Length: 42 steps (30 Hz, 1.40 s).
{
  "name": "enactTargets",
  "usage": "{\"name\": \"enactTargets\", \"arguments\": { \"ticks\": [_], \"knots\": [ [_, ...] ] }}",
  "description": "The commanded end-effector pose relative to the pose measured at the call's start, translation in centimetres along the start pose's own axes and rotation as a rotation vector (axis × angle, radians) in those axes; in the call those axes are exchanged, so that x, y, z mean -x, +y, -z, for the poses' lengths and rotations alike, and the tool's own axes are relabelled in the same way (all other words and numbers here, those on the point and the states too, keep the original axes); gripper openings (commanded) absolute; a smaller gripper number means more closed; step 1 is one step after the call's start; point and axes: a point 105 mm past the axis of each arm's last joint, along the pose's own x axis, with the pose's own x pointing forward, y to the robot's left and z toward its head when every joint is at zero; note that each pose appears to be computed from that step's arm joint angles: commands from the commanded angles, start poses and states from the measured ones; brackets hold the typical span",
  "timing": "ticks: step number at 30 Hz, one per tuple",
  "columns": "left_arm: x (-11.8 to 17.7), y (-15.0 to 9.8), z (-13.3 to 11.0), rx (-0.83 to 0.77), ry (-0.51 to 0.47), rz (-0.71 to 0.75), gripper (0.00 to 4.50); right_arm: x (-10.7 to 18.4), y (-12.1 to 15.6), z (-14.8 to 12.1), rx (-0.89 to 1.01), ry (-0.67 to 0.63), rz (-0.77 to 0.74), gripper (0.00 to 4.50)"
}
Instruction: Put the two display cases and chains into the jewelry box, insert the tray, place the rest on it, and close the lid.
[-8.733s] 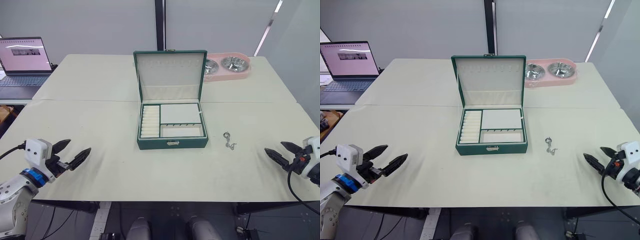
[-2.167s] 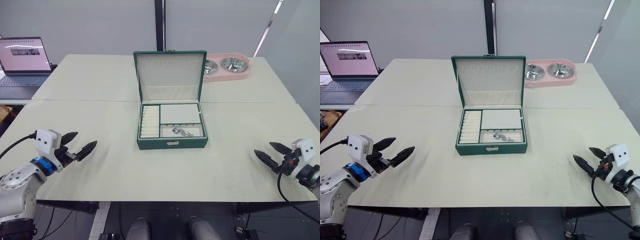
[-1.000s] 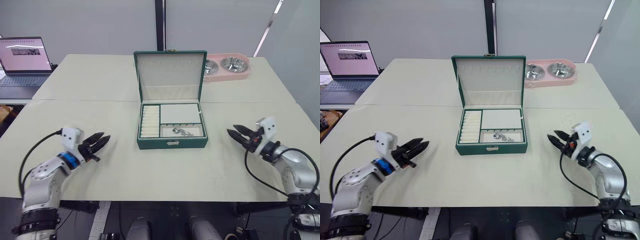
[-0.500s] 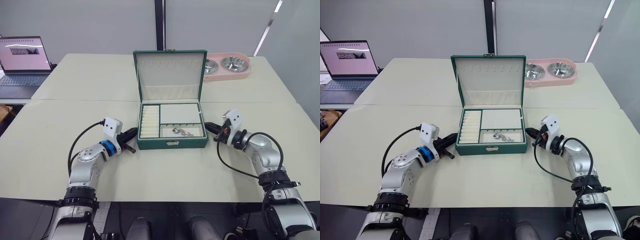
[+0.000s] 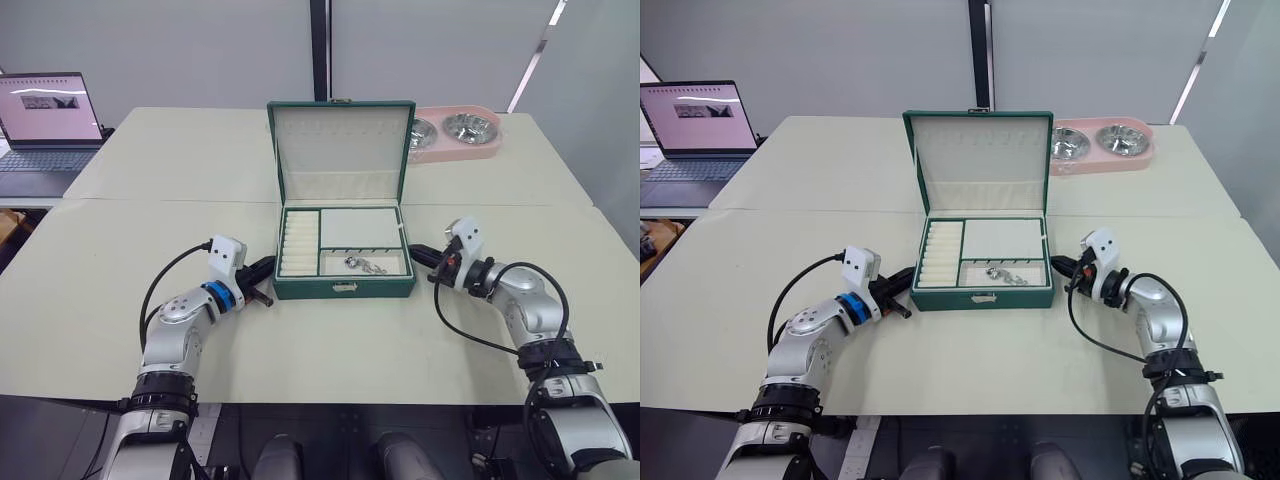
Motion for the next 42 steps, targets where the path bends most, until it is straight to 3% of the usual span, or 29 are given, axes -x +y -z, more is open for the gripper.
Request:
{"name": "enactTargets", "arguments": {
  "ticks": [1, 10, 27, 33, 42],
  "knots": [
    [-1.0, -3.0, -0.5, -0.007, -0.014, 0.145, 0.00, -1.0, 2.9, -1.2, 0.021, -0.036, -0.144, 0.03],
    [-0.5, -4.4, -0.1, 0.011, 0.014, 0.223, 0.00, -0.6, 5.0, -1.0, -0.008, -0.014, -0.233, 0.03],
    [3.9, -8.4, 0.9, 0.059, 0.133, 0.388, 0.00, 2.0, 9.7, 0.7, -0.082, 0.045, -0.322, 0.03],
    [5.2, -8.1, 1.7, 0.064, 0.170, 0.375, 0.00, 2.6, 10.6, 1.1, -0.097, 0.062, -0.336, 0.03],
    [4.9, -7.7, 1.6, 0.056, 0.167, 0.362, 0.00, 2.6, 10.6, 1.0, -0.091, 0.062, -0.326, 0.03]
  ]
}}
